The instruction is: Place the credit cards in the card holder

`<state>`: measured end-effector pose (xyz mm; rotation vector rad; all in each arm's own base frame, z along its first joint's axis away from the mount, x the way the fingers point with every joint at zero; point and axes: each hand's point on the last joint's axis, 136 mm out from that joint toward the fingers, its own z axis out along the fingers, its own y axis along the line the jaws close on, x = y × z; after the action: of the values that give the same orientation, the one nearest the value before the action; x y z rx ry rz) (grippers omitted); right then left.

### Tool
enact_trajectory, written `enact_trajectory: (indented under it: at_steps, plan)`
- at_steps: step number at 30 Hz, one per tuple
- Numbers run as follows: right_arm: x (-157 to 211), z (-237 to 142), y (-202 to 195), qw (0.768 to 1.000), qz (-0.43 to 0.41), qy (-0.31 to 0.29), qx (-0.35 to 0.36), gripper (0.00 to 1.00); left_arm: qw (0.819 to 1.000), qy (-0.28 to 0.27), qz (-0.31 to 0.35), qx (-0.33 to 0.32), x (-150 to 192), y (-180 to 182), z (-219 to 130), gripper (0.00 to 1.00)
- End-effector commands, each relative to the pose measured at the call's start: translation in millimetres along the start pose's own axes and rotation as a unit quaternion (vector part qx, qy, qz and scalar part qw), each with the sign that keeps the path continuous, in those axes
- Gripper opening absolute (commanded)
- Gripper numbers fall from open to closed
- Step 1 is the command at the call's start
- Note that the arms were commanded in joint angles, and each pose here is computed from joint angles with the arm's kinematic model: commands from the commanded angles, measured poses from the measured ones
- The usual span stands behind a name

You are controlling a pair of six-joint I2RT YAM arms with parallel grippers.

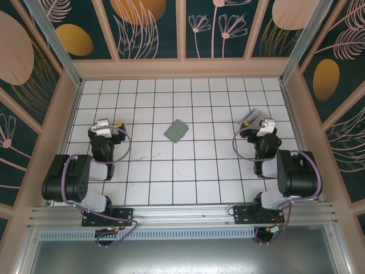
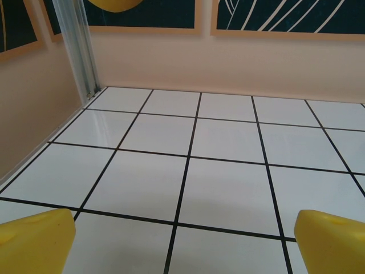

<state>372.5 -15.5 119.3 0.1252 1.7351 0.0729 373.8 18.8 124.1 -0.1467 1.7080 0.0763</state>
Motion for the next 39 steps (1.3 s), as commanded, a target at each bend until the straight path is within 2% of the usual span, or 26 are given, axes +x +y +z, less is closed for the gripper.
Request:
enact_trajectory:
  at_steps: [1, 3, 4, 7, 12, 14, 15, 16, 17, 18, 19, 22, 25, 28, 30, 32, 35, 37, 39]
  plan:
    - [-26, -14, -9, 0.999, 0.015, -0.028, 0.033, 0.99, 1.000, -0.021, -0.017, -0.009, -28, 3, -4, 0.99]
    - [-35, -28, -14, 0.997, 0.026, -0.037, 0.056, 0.99, 0.997, -0.001, -0.061, -0.052, -37, 17, -8, 0.99]
    - [-41, -35, -12, 0.997, 0.020, -0.044, 0.052, 0.99, 0.995, -0.004, -0.082, -0.051, -45, 17, -11, 0.99]
    - [-56, -50, -11, 0.997, 0.006, -0.058, 0.054, 0.99, 0.994, -0.014, -0.105, 0.000, -61, 2, -24, 0.99]
    - [-84, -68, 6, 0.995, 0.033, -0.098, 0.008, 0.99, 0.984, -0.037, -0.174, 0.007, -93, 3, -46, 0.99]
    - [-95, -70, 11, 0.989, 0.102, -0.105, -0.012, 0.99, 0.965, -0.038, -0.259, -0.027, -101, 16, -54, 0.99]
    - [-96, -68, 6, 0.981, 0.171, -0.094, 0.000, 0.99, 0.947, -0.025, -0.314, -0.064, -94, 28, -58, 0.99]
    - [-90, -64, -4, 0.964, 0.256, -0.070, 0.027, 0.99, 0.922, -0.014, -0.372, -0.110, -84, 41, -65, 0.99]
    - [-89, -60, 2, 0.959, 0.279, -0.048, 0.007, 0.99, 0.921, -0.011, -0.377, -0.101, -90, 38, -67, 0.99]
    - [-93, -55, 20, 0.965, 0.254, -0.034, -0.045, 0.99, 0.934, -0.011, -0.356, -0.033, -103, 17, -65, 0.99]
    - [-93, -49, 35, 0.967, 0.241, -0.011, -0.078, 0.98, 0.934, -0.008, -0.355, 0.039, -111, -7, -64, 0.99]
    - [-79, -30, 67, 0.972, 0.211, 0.057, -0.085, 0.95, 0.915, 0.070, -0.373, 0.139, -101, -52, -51, 0.99]
    - [-66, -28, 119, 0.971, 0.179, 0.101, -0.125, 0.92, 0.904, 0.170, -0.323, 0.223, -81, -101, -39, 0.99]
    - [-46, -32, 165, 0.949, 0.217, 0.154, -0.171, 0.87, 0.902, 0.243, -0.250, 0.255, -58, -143, -34, 0.99]
    - [-31, -33, 188, 0.932, 0.245, 0.196, -0.181, 0.82, 0.893, 0.278, -0.220, 0.276, -49, -168, -31, 0.99]
    - [-9, -33, 209, 0.917, 0.276, 0.237, -0.164, 0.81, 0.886, 0.300, -0.204, 0.290, -37, -182, -25, 0.99]
    - [9, -28, 237, 0.902, 0.279, 0.284, -0.165, 0.76, 0.886, 0.329, -0.191, 0.266, -17, -183, -7, 0.99]
    - [27, -24, 252, 0.886, 0.289, 0.333, -0.141, 0.72, 0.872, 0.369, -0.184, 0.264, 1, -192, 6, 0.96]
    - [39, -20, 265, 0.874, 0.293, 0.357, -0.152, 0.71, 0.847, 0.397, -0.182, 0.304, 11, -213, 14, 0.84]
